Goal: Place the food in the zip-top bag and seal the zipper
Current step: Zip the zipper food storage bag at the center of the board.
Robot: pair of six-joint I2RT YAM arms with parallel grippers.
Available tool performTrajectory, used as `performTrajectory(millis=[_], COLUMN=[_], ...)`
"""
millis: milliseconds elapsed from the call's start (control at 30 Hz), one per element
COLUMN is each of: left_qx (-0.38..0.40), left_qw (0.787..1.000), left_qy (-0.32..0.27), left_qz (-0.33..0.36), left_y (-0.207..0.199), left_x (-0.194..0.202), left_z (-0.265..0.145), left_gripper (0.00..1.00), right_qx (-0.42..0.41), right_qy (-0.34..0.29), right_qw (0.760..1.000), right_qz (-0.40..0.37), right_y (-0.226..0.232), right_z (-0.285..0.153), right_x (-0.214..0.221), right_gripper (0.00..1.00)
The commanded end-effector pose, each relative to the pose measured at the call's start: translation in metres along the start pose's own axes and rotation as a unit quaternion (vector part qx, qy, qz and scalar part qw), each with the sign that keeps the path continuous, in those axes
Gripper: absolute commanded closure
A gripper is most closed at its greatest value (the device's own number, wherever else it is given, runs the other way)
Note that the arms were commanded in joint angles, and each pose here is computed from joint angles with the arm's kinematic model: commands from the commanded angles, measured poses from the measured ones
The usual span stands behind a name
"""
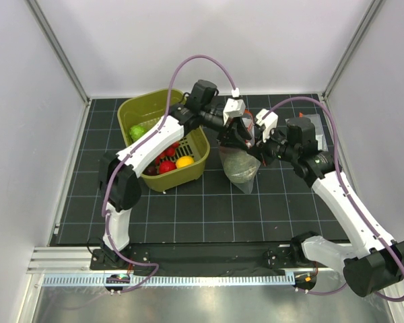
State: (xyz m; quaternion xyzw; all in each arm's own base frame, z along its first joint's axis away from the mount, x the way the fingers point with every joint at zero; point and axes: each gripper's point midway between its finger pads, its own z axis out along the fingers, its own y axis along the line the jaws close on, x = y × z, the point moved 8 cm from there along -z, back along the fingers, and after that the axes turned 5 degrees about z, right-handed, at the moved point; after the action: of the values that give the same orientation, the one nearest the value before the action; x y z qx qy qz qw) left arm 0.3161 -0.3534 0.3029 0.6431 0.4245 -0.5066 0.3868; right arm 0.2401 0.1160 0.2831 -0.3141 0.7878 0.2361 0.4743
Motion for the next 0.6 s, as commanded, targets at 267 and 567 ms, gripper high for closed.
performTrajectory(millis=[267, 567], left_qx=[-0.018, -0.038], left_qw=[1.0, 0.998], left_qy=[0.02, 0.043], left_qz=[0.016, 0.012], left_y=[0.005, 0.006], left_x=[0.005, 0.013], left_z=[0.013, 0.011], left_gripper=[0.64, 0.85], right_qx=[-0.013, -0.001], right_qy=[-0.052, -0.051], right_qw=[0.998, 0.998], right_qz=[-0.03, -0.037], right_y=[0.007, 0.008], right_z=[-0.013, -0.017], right_x=[-0.026, -0.019], right_gripper=[0.99, 0.99])
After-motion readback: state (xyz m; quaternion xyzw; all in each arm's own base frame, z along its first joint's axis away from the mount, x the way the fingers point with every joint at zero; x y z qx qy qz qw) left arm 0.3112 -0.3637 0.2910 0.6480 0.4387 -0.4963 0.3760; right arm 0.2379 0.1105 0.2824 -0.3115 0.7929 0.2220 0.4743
